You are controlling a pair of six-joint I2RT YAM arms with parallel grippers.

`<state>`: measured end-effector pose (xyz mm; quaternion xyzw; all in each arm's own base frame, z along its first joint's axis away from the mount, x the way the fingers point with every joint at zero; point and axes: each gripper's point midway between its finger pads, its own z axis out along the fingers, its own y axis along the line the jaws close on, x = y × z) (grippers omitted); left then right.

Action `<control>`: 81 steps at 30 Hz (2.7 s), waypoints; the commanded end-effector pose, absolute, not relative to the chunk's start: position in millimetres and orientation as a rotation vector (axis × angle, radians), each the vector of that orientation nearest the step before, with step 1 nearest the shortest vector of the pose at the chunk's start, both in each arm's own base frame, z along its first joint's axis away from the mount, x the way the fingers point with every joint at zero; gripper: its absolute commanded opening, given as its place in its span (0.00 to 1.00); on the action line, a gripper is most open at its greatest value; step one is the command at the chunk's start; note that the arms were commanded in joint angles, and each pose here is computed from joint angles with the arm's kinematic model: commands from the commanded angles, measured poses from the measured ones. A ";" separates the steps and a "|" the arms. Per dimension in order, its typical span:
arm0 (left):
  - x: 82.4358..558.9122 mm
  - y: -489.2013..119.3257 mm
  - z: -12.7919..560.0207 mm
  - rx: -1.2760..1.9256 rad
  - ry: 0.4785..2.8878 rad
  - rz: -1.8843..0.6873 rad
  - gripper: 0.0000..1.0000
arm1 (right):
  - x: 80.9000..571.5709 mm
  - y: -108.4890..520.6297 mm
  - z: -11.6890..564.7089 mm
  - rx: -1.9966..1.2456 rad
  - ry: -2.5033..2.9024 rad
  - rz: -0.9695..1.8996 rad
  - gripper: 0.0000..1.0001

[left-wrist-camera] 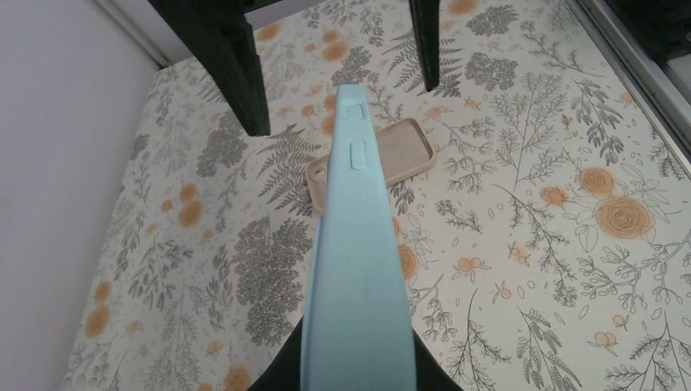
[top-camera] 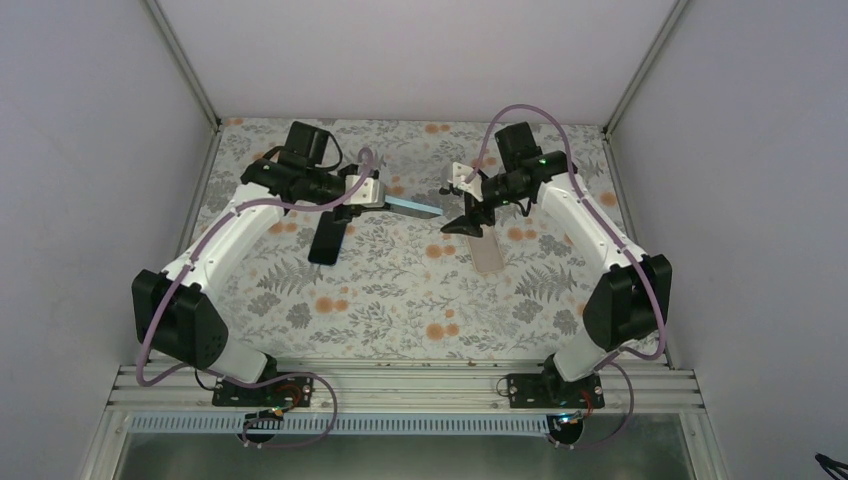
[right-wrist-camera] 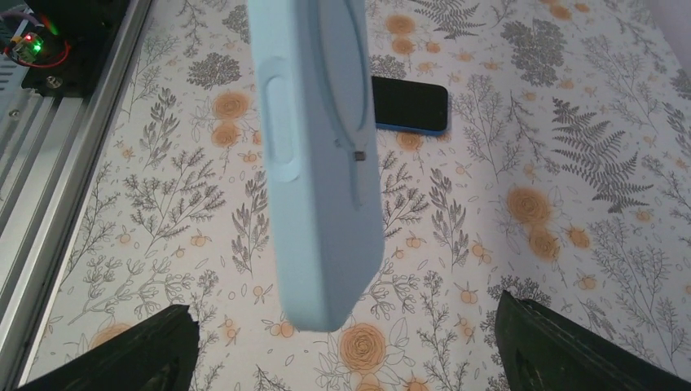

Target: Take the phone out of the phone case

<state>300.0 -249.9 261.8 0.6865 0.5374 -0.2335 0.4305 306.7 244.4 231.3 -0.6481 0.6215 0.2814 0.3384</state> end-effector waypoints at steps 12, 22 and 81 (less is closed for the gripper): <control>246.7 -269.4 280.9 1.851 1.125 -0.762 0.02 | 344.2 236.1 225.9 -1.679 1.606 0.635 0.91; 225.3 -265.3 291.7 1.914 1.113 -0.785 0.02 | 400.5 198.1 223.2 -1.625 1.668 0.463 0.91; 272.1 -279.1 270.7 1.883 1.169 -0.644 0.02 | 277.3 215.8 246.1 -1.555 1.570 0.583 0.86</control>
